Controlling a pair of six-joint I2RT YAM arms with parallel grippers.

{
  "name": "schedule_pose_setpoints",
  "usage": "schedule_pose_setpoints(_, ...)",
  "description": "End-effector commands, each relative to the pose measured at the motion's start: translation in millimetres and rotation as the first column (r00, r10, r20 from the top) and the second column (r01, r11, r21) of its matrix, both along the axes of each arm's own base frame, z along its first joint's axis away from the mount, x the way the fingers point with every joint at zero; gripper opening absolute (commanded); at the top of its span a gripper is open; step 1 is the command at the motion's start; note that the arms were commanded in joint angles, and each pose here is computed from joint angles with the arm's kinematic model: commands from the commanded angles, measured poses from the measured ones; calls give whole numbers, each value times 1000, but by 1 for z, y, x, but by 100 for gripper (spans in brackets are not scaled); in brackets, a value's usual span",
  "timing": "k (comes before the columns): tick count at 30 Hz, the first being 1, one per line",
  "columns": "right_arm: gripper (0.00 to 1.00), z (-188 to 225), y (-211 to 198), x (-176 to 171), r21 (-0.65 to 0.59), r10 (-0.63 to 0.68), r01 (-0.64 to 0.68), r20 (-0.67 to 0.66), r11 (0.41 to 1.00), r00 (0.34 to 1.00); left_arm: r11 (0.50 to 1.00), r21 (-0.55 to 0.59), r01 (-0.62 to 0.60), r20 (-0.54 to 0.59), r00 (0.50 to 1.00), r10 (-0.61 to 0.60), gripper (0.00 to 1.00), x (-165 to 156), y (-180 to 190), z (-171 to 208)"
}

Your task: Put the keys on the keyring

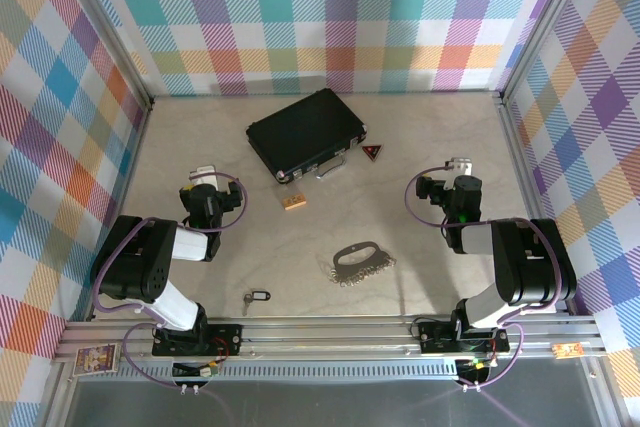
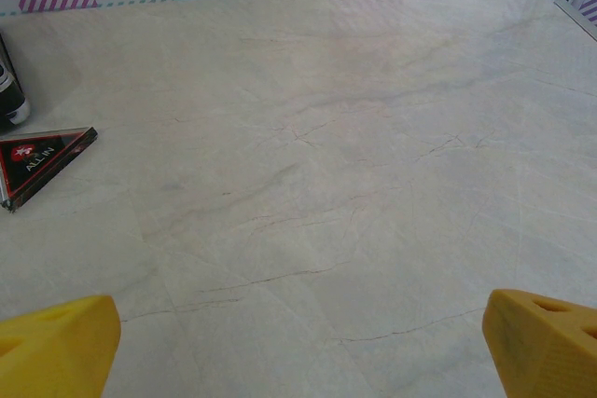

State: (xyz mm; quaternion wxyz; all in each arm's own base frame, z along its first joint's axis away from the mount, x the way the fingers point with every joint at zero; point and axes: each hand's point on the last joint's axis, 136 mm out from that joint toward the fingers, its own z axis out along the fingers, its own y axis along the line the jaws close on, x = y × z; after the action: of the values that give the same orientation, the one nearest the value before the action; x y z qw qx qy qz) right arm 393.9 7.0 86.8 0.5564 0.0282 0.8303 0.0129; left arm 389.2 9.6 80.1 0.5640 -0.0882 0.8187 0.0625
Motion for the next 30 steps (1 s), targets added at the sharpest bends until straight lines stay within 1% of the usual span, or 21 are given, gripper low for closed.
schedule_pose_setpoints(1, 99, 6, -1, 3, 3, 7, -7, 29, 1000, 1000, 1000, -17, -1, 20, 1000, 2, 100, 5, 1, 6)
schedule_pose_setpoints(24, 99, 6, 0, 3, 3, 10, -10, 33, 1000, 999, 1000, -17, 1, 24, 1000, -1, 100, 4, 1, 6)
schedule_pose_setpoints(27, 99, 11, 9, 5, -1, 67, -67, 23, 998, 998, 1000, -22, 14, 34, 999, -13, 100, 3, -1, 8)
schedule_pose_setpoints(30, 99, 19, 7, 3, -3, 56, -56, 18, 998, 998, 1000, -22, 12, 49, 999, -11, 100, 0, 0, 17)
